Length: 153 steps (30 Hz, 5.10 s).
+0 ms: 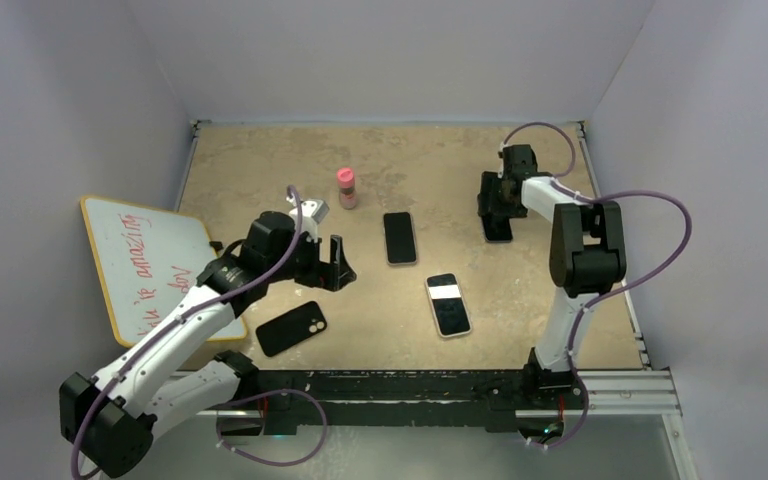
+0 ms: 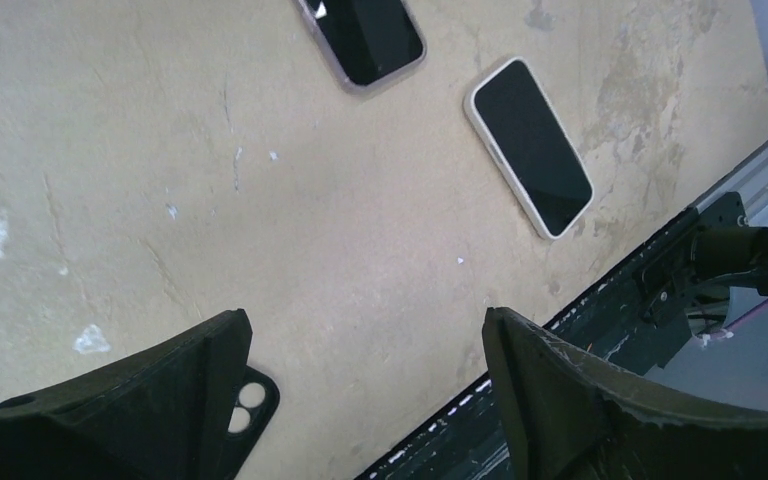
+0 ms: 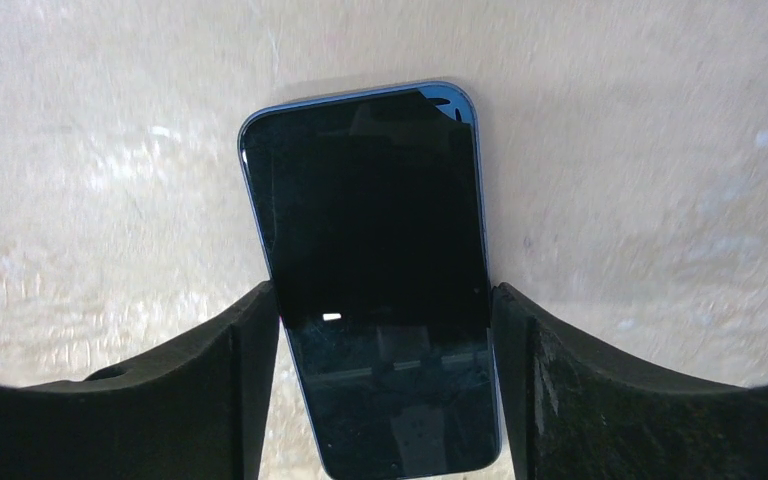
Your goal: Put the phone into the phone case
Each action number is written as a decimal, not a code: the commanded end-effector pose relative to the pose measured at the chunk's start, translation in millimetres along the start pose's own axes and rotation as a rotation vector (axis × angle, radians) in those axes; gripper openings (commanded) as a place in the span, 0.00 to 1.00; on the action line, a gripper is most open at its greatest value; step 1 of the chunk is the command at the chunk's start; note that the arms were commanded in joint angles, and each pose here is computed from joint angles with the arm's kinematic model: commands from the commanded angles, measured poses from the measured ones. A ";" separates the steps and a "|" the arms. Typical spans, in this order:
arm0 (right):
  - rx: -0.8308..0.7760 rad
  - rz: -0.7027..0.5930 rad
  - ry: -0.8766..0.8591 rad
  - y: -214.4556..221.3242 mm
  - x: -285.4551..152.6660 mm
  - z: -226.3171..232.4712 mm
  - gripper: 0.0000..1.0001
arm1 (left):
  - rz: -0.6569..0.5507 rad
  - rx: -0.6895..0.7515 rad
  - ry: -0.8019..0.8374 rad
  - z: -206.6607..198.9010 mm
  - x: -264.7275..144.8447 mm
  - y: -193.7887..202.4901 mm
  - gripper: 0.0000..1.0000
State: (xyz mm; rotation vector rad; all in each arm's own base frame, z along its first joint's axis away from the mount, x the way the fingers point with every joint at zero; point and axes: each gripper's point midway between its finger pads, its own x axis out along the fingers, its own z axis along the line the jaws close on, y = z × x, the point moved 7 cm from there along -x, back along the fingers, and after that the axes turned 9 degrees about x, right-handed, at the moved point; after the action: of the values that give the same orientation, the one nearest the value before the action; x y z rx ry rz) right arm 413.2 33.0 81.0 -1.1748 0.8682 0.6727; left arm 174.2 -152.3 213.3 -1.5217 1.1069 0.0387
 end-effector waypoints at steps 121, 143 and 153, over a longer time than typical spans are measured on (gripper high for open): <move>0.014 -0.112 -0.617 89.8 -190.1 120.7 0.30 | 0.070 -0.198 -0.119 -0.2 73.7 26.6 0.45; -0.174 -0.004 -0.833 183.7 -215.3 228.3 0.30 | -0.219 -0.153 -0.301 14.5 -32.5 -67.5 1.00; -0.286 0.039 -0.798 229.4 -198.5 258.9 0.31 | -0.424 -0.092 -0.521 36.3 -87.9 -76.5 1.00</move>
State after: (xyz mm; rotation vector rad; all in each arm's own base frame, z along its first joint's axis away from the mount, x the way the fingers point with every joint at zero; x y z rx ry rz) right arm 168.2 315.9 147.1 -1.0262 0.2498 1.2739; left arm 201.8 -99.3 284.4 -1.6913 0.5126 0.2548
